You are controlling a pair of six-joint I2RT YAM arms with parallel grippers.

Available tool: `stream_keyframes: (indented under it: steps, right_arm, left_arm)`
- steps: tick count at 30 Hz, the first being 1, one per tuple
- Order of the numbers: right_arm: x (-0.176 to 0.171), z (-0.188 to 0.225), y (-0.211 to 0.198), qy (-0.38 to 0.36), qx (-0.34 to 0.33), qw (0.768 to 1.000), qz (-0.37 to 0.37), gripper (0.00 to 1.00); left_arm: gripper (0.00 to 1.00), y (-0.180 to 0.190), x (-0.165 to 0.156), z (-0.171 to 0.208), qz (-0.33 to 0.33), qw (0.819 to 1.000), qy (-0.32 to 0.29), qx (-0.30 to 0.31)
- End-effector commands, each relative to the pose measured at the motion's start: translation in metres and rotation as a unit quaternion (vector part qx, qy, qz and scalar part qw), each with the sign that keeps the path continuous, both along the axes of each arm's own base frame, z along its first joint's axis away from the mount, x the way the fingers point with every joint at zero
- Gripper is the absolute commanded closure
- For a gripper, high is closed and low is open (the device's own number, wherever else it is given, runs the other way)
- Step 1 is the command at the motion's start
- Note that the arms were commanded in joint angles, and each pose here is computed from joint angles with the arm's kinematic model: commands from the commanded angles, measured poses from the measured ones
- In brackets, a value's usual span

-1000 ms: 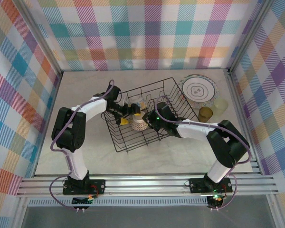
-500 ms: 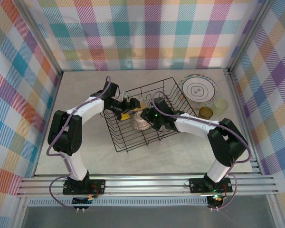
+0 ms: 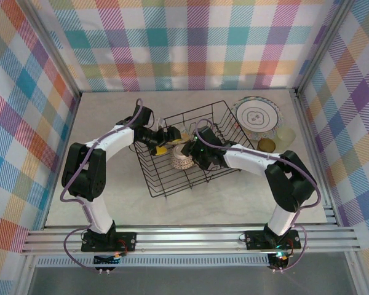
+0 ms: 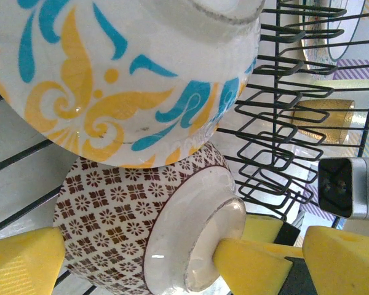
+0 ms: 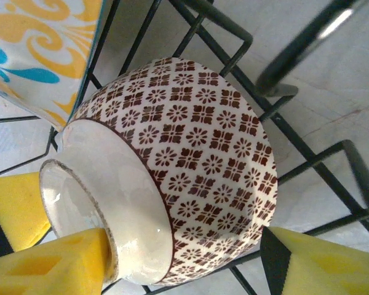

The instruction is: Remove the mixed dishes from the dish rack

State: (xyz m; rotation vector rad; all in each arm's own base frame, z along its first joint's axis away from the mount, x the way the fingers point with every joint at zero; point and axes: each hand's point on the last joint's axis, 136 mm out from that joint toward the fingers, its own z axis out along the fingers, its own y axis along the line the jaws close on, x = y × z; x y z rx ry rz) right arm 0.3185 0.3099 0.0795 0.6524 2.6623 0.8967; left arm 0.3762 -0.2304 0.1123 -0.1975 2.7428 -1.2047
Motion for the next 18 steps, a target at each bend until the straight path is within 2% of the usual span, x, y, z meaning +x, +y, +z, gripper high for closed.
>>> stream_keyframes:
  steps: [1, 5, 10, 18]
  right_arm:
    - [-0.034, -0.064, -0.031, 0.102, -0.077, 0.992, -0.016, 0.39]
    - [-0.038, -0.065, -0.042, 0.092, -0.082, 0.992, -0.031, 0.55]
    - [-0.042, -0.066, -0.047, 0.082, -0.081, 0.993, -0.029, 0.68]
    - [-0.044, -0.072, -0.047, 0.071, -0.063, 0.995, -0.028, 0.73]
  left_arm:
    - [0.01, 0.004, 0.000, 0.006, 0.007, 1.000, -0.002, -0.010]
    - [0.02, 0.007, 0.000, 0.004, 0.011, 1.000, 0.004, -0.007]
    - [0.03, 0.009, -0.003, -0.004, 0.010, 1.000, 0.019, 0.001]
    - [0.04, 0.013, -0.012, -0.010, -0.001, 0.999, 0.032, 0.019]
